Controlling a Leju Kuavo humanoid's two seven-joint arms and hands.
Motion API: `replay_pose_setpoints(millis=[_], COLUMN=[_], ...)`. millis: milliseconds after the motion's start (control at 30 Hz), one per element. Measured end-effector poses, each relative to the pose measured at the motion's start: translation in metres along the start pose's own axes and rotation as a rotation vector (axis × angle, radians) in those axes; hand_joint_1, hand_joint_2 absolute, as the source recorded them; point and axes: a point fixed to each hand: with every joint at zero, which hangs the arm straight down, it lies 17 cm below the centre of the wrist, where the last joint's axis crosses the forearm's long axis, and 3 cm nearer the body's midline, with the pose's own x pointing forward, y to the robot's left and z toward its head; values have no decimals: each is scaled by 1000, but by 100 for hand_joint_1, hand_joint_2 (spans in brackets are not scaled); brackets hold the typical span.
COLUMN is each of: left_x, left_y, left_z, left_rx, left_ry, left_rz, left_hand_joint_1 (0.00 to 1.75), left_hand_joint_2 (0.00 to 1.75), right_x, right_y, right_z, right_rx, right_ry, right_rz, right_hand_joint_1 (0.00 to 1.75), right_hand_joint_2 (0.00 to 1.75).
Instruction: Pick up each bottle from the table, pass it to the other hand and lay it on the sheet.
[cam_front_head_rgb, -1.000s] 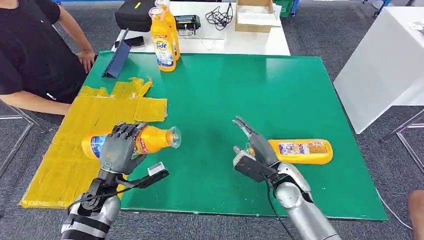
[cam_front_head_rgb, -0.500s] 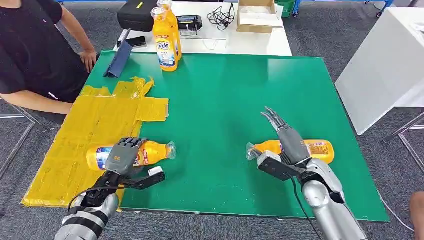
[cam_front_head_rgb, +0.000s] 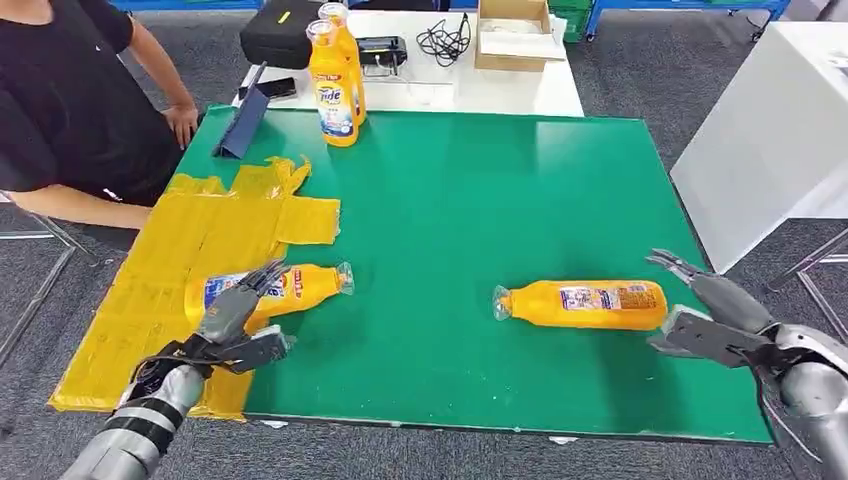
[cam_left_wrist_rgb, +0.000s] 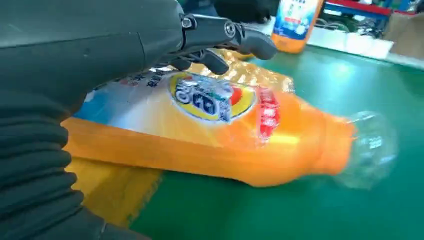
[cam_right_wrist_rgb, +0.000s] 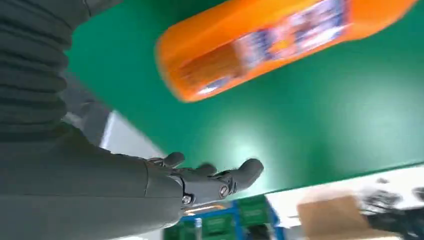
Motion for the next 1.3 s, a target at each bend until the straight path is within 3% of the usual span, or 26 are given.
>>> replay_pose_setpoints(millis=[133, 333, 600, 1033, 1300], left_x=[37, 58, 114, 151, 155], left_y=[9, 15, 57, 78, 77], left_z=[5, 10, 17, 12, 10], left_rx=[24, 35, 111, 156, 158], left_ry=[-133, -198, -397, -495, -493], left_rz=[278, 378, 775, 833, 835], left_hand_joint_1=[0, 0, 0, 0, 0], left_hand_joint_2=[0, 0, 0, 0, 0], right_x=[-25, -41, -62, -64, -51], right_y=[0, 1, 4, 47, 63], right_z=[7, 13, 6, -39, -66], right_rx=[42, 70, 57, 102, 110], right_ry=[63, 102, 162, 188, 182], right_rz=[18, 34, 103, 158, 190], right_hand_joint_1=[0, 0, 0, 0, 0], right_hand_joint_2=[175, 175, 175, 175, 175])
